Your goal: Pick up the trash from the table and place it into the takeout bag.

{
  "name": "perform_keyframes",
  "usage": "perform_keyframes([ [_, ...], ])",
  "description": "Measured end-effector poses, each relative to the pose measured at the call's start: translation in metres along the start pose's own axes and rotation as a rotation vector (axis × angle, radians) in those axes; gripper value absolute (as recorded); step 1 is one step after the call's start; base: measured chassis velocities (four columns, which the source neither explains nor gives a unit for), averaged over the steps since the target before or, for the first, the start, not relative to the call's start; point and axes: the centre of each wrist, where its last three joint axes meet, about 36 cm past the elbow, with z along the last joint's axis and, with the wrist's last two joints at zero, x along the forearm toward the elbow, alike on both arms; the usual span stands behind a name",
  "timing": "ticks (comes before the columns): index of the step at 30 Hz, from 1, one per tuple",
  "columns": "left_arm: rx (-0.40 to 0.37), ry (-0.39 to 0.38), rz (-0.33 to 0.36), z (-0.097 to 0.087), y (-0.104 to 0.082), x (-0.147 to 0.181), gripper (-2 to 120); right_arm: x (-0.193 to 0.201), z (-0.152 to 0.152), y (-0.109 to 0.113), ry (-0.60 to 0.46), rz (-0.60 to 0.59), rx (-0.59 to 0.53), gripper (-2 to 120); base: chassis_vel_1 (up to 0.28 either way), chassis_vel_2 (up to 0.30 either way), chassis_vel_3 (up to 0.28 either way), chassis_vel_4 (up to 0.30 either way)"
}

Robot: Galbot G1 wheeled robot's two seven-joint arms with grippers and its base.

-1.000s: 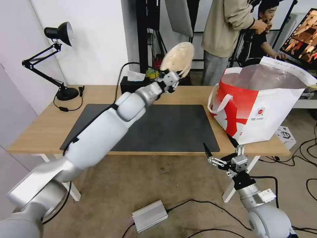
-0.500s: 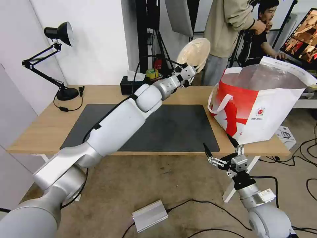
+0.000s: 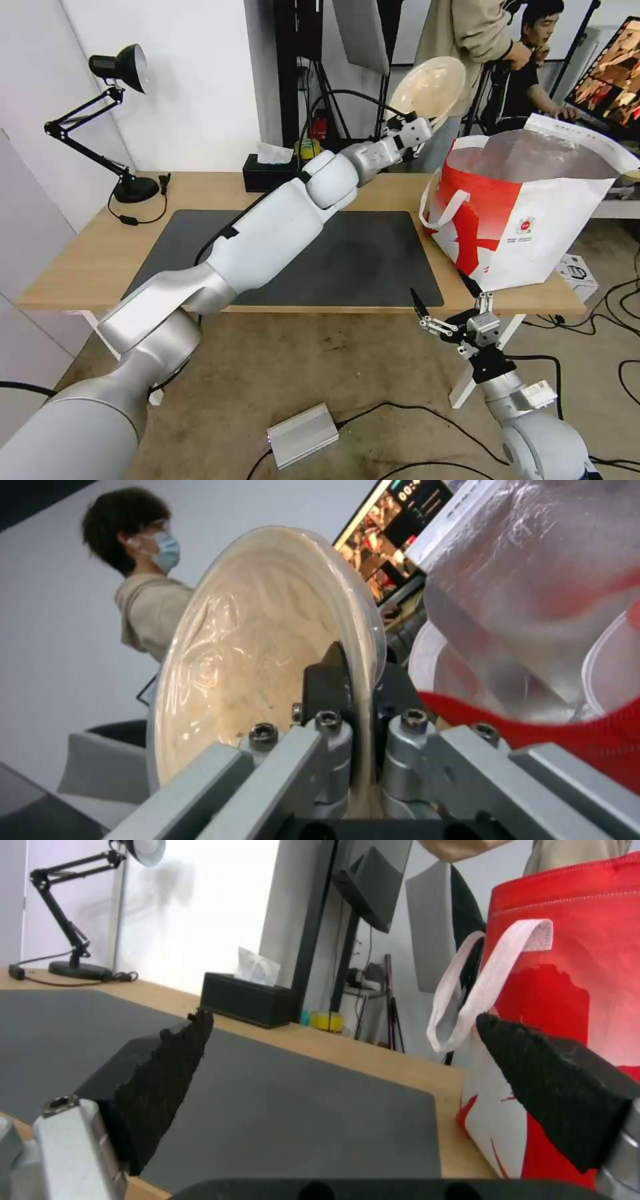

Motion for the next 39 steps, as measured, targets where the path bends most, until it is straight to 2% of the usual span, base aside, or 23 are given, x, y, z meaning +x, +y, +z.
perform_keyframes([
  [8,-0.041,-0.025,0.020,-0.011,-0.007,-0.026,1,0.000,0.000,0.000,0.000,0.000,0.000,100,0.000,0.000,0.000,0.000],
  [21,-0.102,-0.007,0.065,-0.010,-0.018,-0.038,1,0.000,0.000,0.000,0.000,0.000,0.000,100,0.000,0.000,0.000,0.000],
  [30,-0.195,0.023,0.113,-0.010,-0.017,-0.043,1,0.000,0.000,0.000,0.000,0.000,0.000,100,0.000,0.000,0.000,0.000],
  [33,-0.240,0.041,0.148,-0.008,-0.020,-0.045,1,0.000,0.000,0.000,0.000,0.000,0.000,100,0.000,0.000,0.000,0.000],
  [39,-0.274,0.061,0.170,-0.008,-0.020,-0.047,1,0.000,0.000,0.000,0.000,0.000,0.000,100,0.000,0.000,0.000,0.000],
])
